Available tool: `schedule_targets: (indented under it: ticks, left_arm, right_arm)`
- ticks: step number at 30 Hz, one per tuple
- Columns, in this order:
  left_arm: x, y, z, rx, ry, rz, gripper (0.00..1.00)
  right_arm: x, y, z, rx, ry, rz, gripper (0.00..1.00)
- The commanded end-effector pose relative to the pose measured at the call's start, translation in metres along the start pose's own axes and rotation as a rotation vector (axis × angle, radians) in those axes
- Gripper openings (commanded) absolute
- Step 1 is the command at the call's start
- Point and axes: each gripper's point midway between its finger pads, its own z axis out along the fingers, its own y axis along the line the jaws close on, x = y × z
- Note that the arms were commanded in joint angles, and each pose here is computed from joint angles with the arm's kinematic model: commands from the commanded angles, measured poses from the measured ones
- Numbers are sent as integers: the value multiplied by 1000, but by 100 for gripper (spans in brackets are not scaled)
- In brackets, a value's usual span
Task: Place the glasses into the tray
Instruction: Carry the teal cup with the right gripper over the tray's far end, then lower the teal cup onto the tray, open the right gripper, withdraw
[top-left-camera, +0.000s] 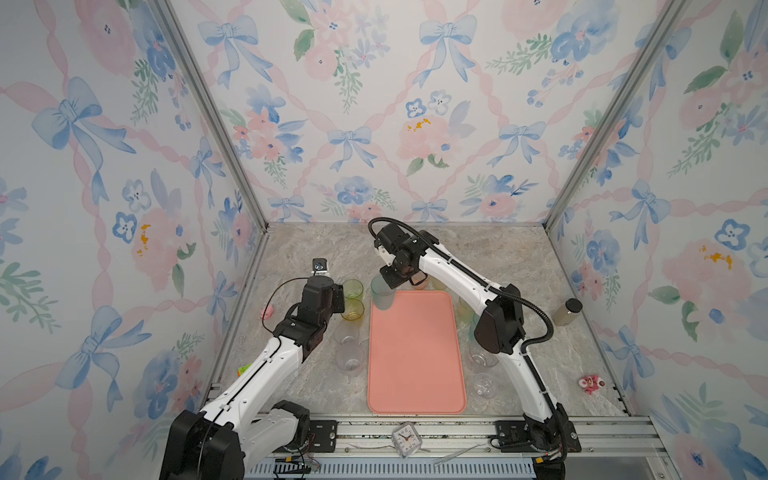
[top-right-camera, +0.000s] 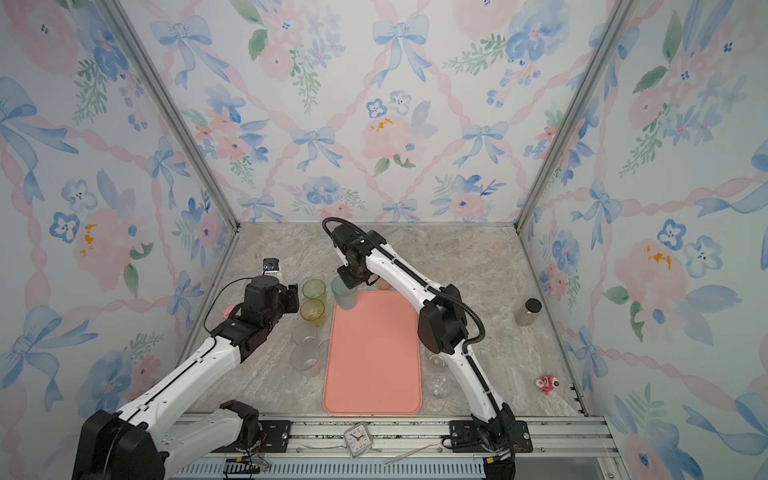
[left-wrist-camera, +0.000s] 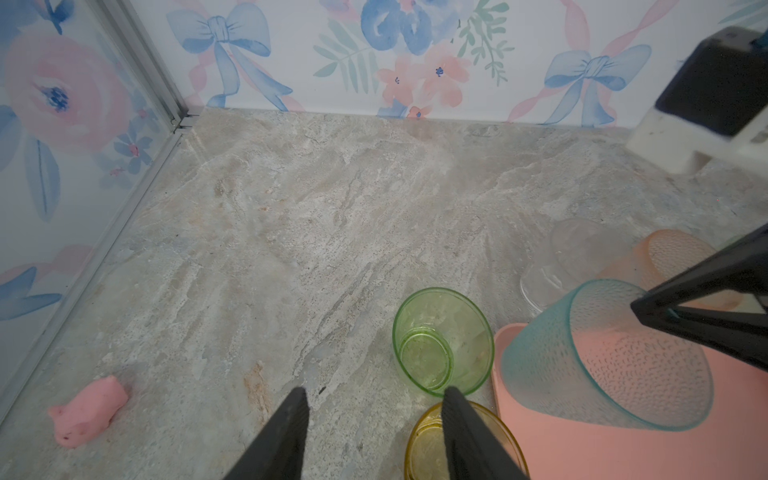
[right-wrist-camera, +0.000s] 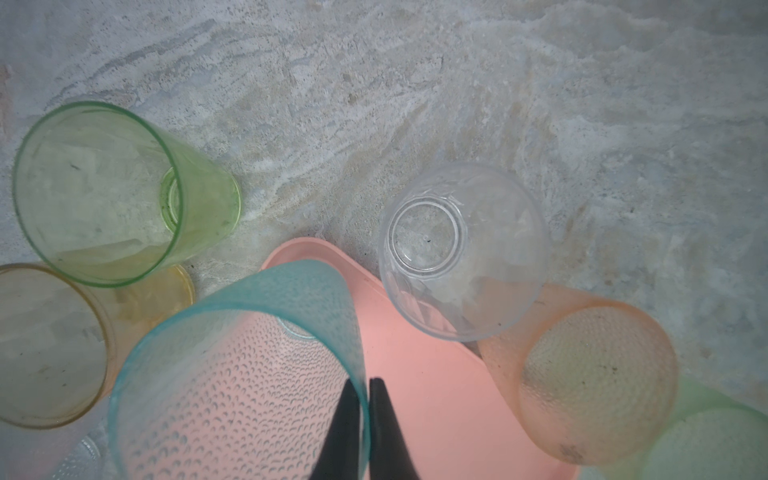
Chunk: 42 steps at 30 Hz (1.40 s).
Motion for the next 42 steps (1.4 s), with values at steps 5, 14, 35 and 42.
schedule_targets:
  ticks: [5, 14, 35, 42]
  left_arm:
    - [5, 0, 1, 9, 10, 20, 55]
    - [3, 1, -3, 13, -2, 14, 55]
    - [19, -9, -7, 64, 21, -15, 52]
    - [16, -22, -13, 64, 1, 16, 51]
  right_arm:
    - [-4, 1, 0, -19, -9, 14, 23]
    - [-16, -1, -27, -18, -75, 14, 36]
    - [83, -85, -176, 164, -288, 206, 41]
    - [169, -116, -177, 209, -245, 391, 40]
